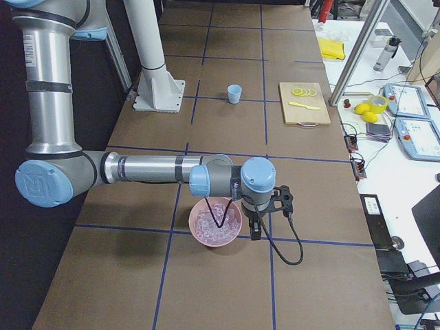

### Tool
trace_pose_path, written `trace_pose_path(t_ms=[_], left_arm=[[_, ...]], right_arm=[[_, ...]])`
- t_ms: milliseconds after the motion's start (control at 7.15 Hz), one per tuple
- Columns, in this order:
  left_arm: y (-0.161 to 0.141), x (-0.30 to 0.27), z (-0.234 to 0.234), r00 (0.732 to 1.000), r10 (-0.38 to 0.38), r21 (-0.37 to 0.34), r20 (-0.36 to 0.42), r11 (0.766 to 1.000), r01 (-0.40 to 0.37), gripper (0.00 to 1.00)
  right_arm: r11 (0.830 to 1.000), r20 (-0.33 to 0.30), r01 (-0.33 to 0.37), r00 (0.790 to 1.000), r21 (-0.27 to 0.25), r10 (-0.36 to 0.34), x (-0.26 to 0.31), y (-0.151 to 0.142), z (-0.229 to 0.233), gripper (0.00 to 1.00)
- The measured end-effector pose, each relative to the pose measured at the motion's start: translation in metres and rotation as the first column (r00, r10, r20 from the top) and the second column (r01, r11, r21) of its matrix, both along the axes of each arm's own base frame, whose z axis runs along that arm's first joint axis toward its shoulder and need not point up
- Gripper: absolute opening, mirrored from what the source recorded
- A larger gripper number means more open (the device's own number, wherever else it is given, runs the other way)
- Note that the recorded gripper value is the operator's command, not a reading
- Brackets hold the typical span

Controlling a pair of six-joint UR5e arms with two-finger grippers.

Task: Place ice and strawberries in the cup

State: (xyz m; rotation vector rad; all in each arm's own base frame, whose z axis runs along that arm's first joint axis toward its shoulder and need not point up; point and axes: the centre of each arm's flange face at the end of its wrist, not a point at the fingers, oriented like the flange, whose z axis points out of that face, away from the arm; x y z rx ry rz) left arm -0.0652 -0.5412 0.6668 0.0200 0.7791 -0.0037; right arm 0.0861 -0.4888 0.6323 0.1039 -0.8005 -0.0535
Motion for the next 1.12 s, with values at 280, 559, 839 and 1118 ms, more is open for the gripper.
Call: trace_pose_path(t_ms=[280,559,839,1118], left_arm=[[-0.0001,0.0041,0.0032,1.000,0.013,-0.002,0.027,1.000,-0.013,1.00],[0.0013,0.0054,0.0040,1.000,0.017,-0.002,0.020,1.000,-0.017,1.00],[0.0065,0.0100,0.0044,0.998,0.033,0.006,-0.049,0.999,-0.033,1.00],[0.0072,0.0120,0.0032,0.995,0.051,0.024,-0.083,0.998,-0.050,1.00]], right_arm=[[1.000,0.000,-0.001,1.000,0.001,0.001,0.0001,-0.0008,-0.0008,0.99],[1.000,0.000,-0.001,1.000,0.003,0.001,0.0001,-0.0018,-0.0019,0.99],[1.000,0.001,-0.001,1.000,0.005,0.001,0.0001,-0.0025,-0.0027,0.99],[1.000,0.001,-0.001,1.000,0.008,0.001,0.0002,-0.0039,-0.0042,0.99]])
